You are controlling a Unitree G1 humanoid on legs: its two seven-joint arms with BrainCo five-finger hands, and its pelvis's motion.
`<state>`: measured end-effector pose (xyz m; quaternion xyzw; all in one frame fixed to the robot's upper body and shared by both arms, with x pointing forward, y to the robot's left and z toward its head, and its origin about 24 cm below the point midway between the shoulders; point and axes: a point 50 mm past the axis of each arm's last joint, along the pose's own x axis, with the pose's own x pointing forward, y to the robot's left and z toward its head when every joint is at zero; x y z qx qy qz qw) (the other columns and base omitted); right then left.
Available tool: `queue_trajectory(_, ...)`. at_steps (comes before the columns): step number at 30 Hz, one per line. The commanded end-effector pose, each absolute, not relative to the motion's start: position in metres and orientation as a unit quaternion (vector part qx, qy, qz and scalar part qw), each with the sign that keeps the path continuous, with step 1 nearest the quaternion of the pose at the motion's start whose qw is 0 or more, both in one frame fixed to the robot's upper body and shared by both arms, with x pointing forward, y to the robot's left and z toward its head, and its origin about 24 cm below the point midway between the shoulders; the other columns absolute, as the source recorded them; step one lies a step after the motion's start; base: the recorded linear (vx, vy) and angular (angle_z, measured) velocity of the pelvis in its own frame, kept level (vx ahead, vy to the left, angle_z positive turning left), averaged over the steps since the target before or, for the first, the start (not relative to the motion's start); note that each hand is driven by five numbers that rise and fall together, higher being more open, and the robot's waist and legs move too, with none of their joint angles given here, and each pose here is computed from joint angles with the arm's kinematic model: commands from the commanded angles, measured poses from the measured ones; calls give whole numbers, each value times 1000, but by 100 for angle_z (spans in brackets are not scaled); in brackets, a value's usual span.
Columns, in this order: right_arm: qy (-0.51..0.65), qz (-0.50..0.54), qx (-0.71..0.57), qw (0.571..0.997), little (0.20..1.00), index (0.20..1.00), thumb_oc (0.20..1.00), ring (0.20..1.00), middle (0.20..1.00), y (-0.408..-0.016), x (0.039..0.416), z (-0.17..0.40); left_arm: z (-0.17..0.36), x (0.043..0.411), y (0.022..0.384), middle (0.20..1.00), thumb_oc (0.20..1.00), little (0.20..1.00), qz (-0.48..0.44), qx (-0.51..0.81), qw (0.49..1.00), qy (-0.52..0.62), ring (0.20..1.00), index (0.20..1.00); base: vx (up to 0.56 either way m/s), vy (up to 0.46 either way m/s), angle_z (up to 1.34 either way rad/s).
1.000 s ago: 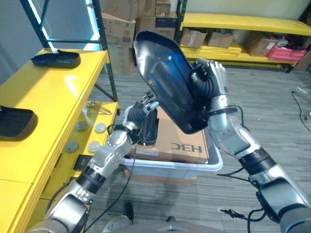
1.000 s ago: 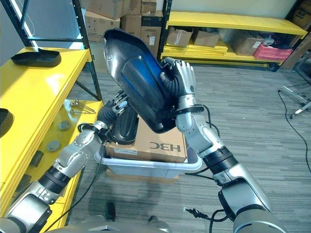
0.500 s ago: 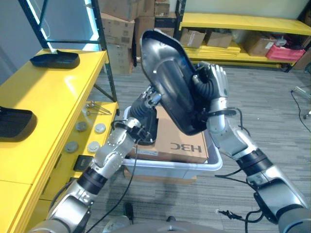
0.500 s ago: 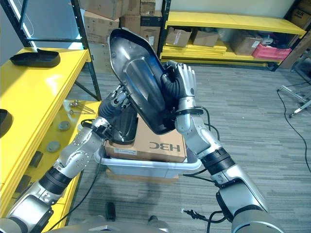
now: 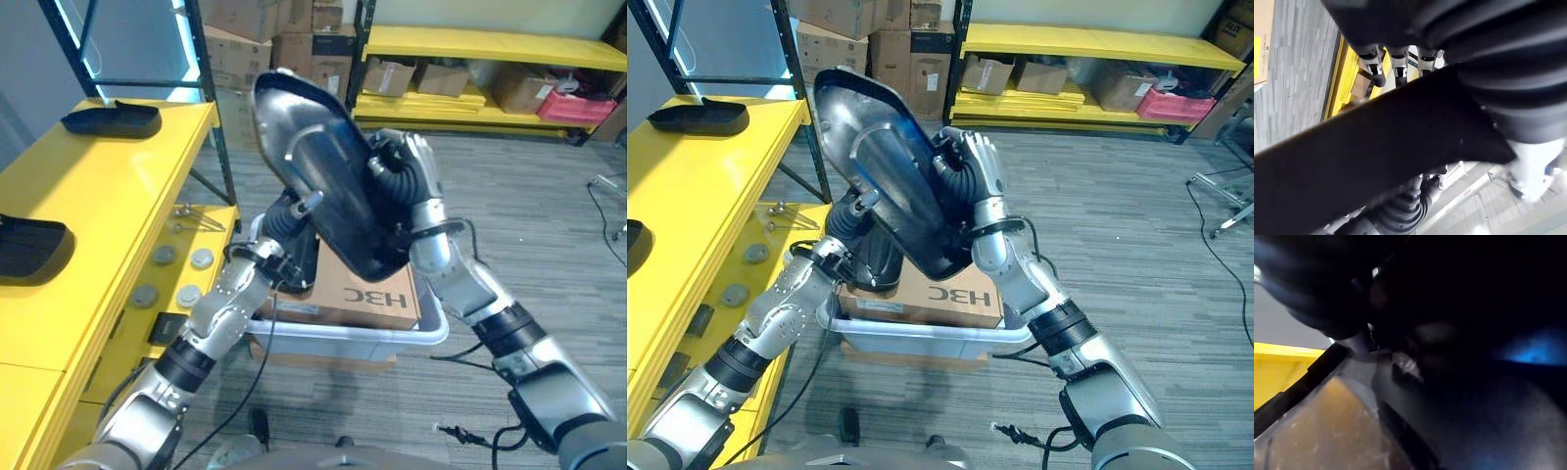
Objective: Move parts from the plastic box to the shelf.
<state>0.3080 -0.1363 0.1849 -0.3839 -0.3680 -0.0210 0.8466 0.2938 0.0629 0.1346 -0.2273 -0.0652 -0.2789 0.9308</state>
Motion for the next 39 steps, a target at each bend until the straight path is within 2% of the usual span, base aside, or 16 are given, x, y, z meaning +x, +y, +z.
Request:
queue_trajectory(1,-438,15,-346,830,200,200,200,200,200,-117,298,211,152,299,59,1000,1000,1000,-271,-209,932,-115,1000,1000,0,0,0)
queue_trajectory(8,-444,78,-338,826,200,200,200,200,200,-102,292,207,155,305,62,1000,1000,1000,-253,-165,945,-124,1000,1000,0,0,0)
queue_trajectory(9,-445,88,-335,826,200,200,200,200,200,-98,291,206,156,305,61,473,473,473,-254,-157,946,-127,473,473,0,0,0)
queue_trajectory(10,-445,102,-330,826,200,200,200,200,200,-94,288,204,158,306,61,200,200,200,-266,-140,944,-137,200,200,0,0,0)
queue_trajectory(17,-443,147,-302,831,200,200,200,200,200,-75,281,197,167,300,54,200,200,200,-297,-91,934,-179,200,200,0,0,0)
queue_trajectory(23,-440,183,-281,833,200,200,200,200,200,-69,275,194,172,298,55,200,200,200,-292,-107,930,-193,200,200,0,0,0)
queue_trajectory(28,-440,222,-245,835,200,200,200,200,200,-60,267,191,173,296,63,200,200,200,-261,-99,936,-213,200,200,-7,-39,1)
queue_trajectory(32,-420,226,-204,855,200,200,200,200,200,-58,264,183,173,295,80,200,200,200,-190,-66,947,-250,200,200,-19,-64,7)
queue_trajectory(33,-418,223,-195,859,335,335,335,335,335,-58,263,182,173,295,84,200,200,200,-170,-40,949,-264,200,200,-17,-58,22)
queue_trajectory(34,-411,217,-183,866,1000,1000,1000,1000,1000,-59,263,180,173,295,88,200,200,200,-150,-20,950,-275,200,200,-16,-48,18)
queue_trajectory(39,-376,169,-134,901,1000,1000,1000,1000,1000,-77,265,173,173,293,117,200,200,200,-56,20,950,-307,200,200,-17,-21,4)
